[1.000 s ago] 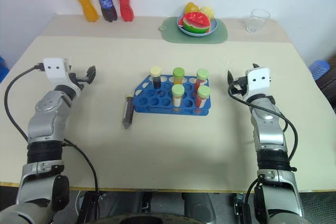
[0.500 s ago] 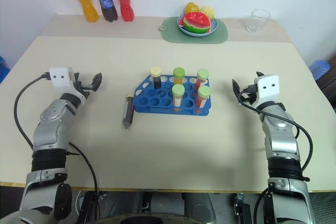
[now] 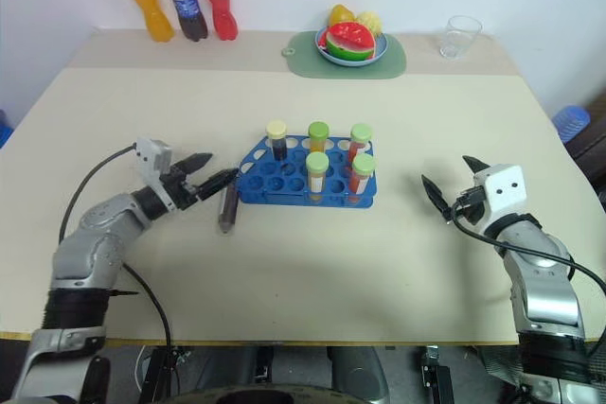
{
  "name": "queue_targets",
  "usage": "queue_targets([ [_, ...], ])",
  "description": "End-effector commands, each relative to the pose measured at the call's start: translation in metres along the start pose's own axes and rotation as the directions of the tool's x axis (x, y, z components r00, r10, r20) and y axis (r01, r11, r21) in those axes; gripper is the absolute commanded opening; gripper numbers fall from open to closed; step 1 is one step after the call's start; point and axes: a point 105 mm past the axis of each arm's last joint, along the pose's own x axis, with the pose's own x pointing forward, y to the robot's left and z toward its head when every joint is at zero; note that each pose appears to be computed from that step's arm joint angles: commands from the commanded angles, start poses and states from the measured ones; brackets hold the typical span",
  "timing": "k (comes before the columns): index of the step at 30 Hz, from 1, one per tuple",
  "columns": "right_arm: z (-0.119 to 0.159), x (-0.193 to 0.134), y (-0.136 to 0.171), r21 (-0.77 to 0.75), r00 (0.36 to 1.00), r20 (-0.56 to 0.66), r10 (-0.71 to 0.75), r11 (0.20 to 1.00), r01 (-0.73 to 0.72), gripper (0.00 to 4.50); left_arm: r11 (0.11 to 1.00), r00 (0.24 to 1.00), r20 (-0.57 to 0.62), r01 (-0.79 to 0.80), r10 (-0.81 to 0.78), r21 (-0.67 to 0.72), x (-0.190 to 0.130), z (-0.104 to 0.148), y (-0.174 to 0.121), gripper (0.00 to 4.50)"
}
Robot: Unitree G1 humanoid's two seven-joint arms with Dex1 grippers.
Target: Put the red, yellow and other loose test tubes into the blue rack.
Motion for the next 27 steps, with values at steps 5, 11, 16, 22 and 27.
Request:
queue_targets([
  [5, 0.015, -0.015, -0.007, -0.081, 0.996, 0.012, 0.086, 0.993, -0.085, 4.50, 0.977, 0.990, -0.116, -0.098, 0.077, -0.189, -0.006, 0.046, -0.017, 4.49],
  [11, 0.014, -0.012, -0.004, -0.091, 0.994, 0.010, 0.112, 0.990, -0.111, 4.50, 0.940, 0.906, -0.424, -0.141, -0.003, -0.309, -0.001, 0.029, -0.024, 4.49],
  [16, 0.017, -0.016, 0.013, -0.124, 0.971, 0.027, 0.239, 0.964, -0.234, 4.50, 0.919, 0.812, -0.582, -0.196, -0.044, -0.343, -0.007, 0.019, -0.020, 4.49],
  [22, 0.024, -0.026, 0.035, -0.152, 0.912, 0.068, 0.405, 0.907, -0.392, 4.50, 0.901, 0.741, -0.669, -0.244, -0.064, -0.357, -0.010, 0.019, -0.020, 4.49],
  [27, 0.028, -0.034, 0.039, -0.140, 0.850, 0.089, 0.519, 0.852, -0.505, 4.50, 0.893, 0.682, -0.725, -0.265, -0.093, -0.364, -0.013, 0.016, -0.026, 4.49],
])
